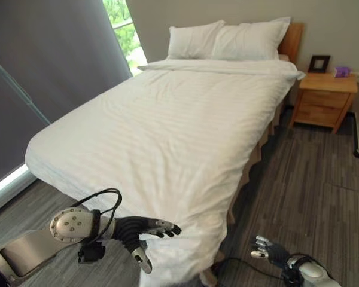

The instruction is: Making the bed.

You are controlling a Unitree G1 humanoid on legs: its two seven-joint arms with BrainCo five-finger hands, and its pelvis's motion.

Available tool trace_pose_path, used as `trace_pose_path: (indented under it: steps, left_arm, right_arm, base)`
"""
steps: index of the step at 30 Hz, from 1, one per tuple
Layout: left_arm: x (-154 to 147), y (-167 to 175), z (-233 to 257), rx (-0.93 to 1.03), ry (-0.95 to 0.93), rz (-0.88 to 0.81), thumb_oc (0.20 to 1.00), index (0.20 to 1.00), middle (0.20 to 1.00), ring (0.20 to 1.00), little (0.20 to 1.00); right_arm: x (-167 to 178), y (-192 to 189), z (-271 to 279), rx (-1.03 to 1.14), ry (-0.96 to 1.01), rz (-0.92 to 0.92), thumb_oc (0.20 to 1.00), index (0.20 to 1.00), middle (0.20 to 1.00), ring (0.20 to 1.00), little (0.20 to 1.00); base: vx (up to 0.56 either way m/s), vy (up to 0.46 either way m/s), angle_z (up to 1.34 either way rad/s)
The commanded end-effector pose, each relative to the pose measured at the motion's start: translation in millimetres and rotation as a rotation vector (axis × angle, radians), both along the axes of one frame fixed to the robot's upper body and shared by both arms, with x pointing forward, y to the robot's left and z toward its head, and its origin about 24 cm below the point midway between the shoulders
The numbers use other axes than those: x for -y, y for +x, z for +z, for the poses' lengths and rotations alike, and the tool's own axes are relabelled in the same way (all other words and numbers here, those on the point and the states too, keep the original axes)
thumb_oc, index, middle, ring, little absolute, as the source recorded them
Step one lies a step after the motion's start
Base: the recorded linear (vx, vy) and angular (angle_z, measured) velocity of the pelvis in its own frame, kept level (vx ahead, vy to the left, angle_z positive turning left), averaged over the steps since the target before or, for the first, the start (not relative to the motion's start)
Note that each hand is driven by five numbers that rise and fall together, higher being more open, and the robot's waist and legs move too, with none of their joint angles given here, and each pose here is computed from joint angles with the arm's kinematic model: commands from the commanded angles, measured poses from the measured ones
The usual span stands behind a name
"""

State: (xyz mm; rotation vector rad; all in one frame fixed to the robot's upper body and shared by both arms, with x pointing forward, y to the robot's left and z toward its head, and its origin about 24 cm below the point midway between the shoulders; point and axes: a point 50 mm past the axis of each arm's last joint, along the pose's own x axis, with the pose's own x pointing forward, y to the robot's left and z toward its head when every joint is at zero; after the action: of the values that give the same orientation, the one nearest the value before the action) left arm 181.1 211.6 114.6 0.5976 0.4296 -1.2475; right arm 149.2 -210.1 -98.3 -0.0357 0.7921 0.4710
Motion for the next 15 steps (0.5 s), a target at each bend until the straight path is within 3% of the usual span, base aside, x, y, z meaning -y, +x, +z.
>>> trace_pose_path:
  steps: [1, 2, 3, 5, 8, 9, 12, 14, 15]
  left_arm:
    - [-2.9, 15.3, 24.7, 0.093, -0.158, 0.101, 1.000, 1.000, 1.000, 1.000, 1.000]
    - [-10.3, 25.9, 31.9, 0.175, -0.259, 0.220, 1.000, 1.000, 1.000, 1.000, 1.000]
    - [-11.1, 24.8, 32.1, 0.176, -0.259, 0.225, 1.000, 1.000, 1.000, 1.000, 1.000]
    - [-44.4, 42.4, 39.2, 0.386, -0.563, 0.610, 1.000, 1.000, 1.000, 1.000, 1.000]
    - [-72.7, 49.0, 8.8, 0.471, -0.769, 1.004, 1.000, 1.000, 1.000, 1.000, 1.000]
    - [-72.6, 49.1, 8.8, 0.472, -0.769, 1.004, 1.000, 1.000, 1.000, 1.000, 1.000]
    - [-66.3, 52.3, -18.6, 0.481, -1.013, 1.257, 1.000, 1.000, 1.000, 1.000, 1.000]
    - [-62.8, 54.0, -23.2, 0.477, -1.062, 1.300, 1.000, 1.000, 1.000, 1.000, 1.000]
    - [-56.4, 56.6, -34.4, 0.441, -1.172, 1.382, 1.000, 1.000, 1.000, 1.000, 1.000]
  right_arm:
    - [-6.5, 21.7, 15.3, 0.101, 0.060, 0.023, 1.000, 1.000, 1.000, 1.000, 1.000]
    - [-5.3, 20.5, 18.2, 0.113, 0.072, 0.012, 1.000, 1.000, 1.000, 1.000, 1.000]
    - [-5.7, 20.7, 18.4, 0.113, 0.072, 0.016, 1.000, 1.000, 1.000, 1.000, 1.000]
    - [-6.6, 21.2, 24.5, 0.155, 0.096, -0.019, 1.000, 1.000, 1.000, 1.000, 1.000]
    - [-6.8, 21.2, 25.1, 0.181, 0.085, -0.061, 1.000, 1.000, 1.000, 1.000, 1.000]
    - [-6.6, 21.4, 25.2, 0.181, 0.085, -0.061, 1.000, 1.000, 1.000, 1.000, 1.000]
    - [-8.2, 24.5, 24.6, 0.205, 0.049, -0.096, 1.000, 1.000, 1.000, 1.000, 1.000]
    - [-8.3, 25.8, 25.6, 0.214, 0.042, -0.099, 1.000, 1.000, 1.000, 1.000, 1.000]
    - [-9.5, 27.3, 26.8, 0.227, 0.038, -0.109, 1.000, 1.000, 1.000, 1.000, 1.000]
  base:
    - [0.00, 0.000, 0.00]
    - [0.00, 0.000, 0.00]
    - [0.00, 0.000, 0.00]
    - [0.00, 0.000, 0.00]
    - [0.00, -0.004, 0.09]
    - [-0.01, -0.007, 0.13]
    - [0.00, -0.009, 0.07]
    - [0.00, -0.004, 0.03]
    - [0.00, 0.000, 0.00]
